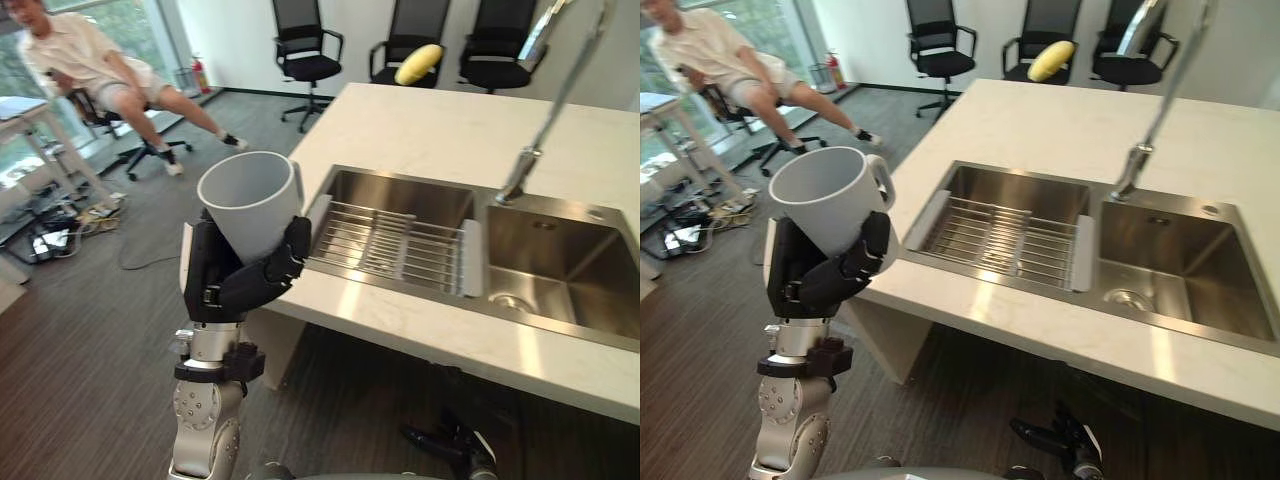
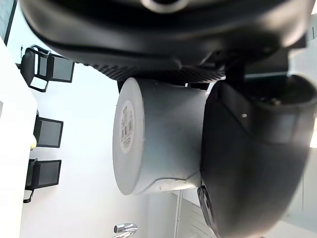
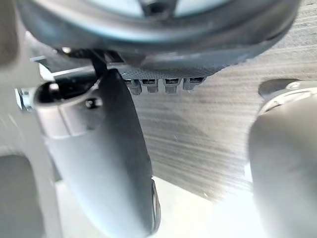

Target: Walk over to the sink, pick up the cup, carry it to the dishwasher, place the cup inside the dishwasher, then close the dishwasher door

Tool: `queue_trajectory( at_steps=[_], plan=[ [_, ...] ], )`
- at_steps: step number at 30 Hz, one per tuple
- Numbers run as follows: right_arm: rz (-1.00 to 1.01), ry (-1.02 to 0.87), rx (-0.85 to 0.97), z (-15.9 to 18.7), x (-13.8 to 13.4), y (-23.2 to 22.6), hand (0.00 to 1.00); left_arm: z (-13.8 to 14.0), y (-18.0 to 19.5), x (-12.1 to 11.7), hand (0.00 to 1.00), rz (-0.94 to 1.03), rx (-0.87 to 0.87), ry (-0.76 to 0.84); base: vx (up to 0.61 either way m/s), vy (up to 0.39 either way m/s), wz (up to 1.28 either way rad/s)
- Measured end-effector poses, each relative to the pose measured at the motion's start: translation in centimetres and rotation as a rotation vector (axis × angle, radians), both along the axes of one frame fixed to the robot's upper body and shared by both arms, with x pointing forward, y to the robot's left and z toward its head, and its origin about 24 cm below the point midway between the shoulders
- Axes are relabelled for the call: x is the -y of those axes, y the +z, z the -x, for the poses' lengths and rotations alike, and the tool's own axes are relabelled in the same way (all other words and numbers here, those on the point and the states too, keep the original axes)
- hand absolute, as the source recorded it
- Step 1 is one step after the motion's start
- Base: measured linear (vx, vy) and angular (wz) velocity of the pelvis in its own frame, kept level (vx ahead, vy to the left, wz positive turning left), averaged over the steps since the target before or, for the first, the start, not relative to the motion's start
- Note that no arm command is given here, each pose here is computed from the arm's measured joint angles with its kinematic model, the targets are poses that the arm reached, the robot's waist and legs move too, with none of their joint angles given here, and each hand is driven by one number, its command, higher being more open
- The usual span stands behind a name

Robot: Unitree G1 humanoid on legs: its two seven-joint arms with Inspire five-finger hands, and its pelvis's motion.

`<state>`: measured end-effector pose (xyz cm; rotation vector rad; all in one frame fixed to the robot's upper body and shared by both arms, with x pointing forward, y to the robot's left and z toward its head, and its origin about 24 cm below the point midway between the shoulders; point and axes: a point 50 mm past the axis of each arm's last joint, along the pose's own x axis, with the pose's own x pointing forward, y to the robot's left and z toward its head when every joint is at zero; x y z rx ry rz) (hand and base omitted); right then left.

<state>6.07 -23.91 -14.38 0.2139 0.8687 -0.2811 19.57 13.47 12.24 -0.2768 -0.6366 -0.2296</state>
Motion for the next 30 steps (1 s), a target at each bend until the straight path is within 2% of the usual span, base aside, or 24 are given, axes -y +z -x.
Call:
queue_trajectory(
  at_steps=[3, 5, 10, 18, 23, 28, 30],
  plan=[
    [-0.065, -0.011, -0.013, 0.7, -2.4, -0.6, 1.0, -0.1, -1.0, 0.1, 0.0, -0.025, -0.046, -0.037, -0.02, 0.263, 0.89],
    [-0.082, -0.017, -0.018, 0.9, -2.8, -0.7, 1.0, -0.2, -1.6, 0.3, 0.0, -0.005, -0.077, -0.047, 0.05, 0.155, 0.68],
    [-0.074, 0.011, 0.012, 0.0, -2.8, -0.6, 1.0, -0.3, -2.1, 0.2, 0.0, 0.002, -0.116, -0.031, 0.05, 0.037, 0.1],
    [-0.006, 0.073, 0.029, -0.5, -1.1, 0.2, 1.0, -0.5, -2.2, 0.2, 0.0, 0.049, -0.158, 0.052, 0.0, 0.018, 0.17],
    [-0.038, 0.175, 0.076, -1.2, -3.2, 0.5, 1.0, 0.0, -2.8, -1.3, 0.0, 0.076, -0.192, 0.164, 0.05, -0.023, 0.94],
    [-0.08, 0.249, 0.175, -2.0, -4.9, 1.7, 1.0, 0.2, -3.0, -1.3, 0.0, 0.1, -0.197, 0.145, 0.11, -0.198, 1.02],
    [-0.088, 0.283, 0.199, -2.2, -5.5, 2.1, 1.0, 1.2, -4.0, -1.0, 0.0, 0.114, -0.238, 0.137, 0.23, -0.328, 0.98]
  ],
)
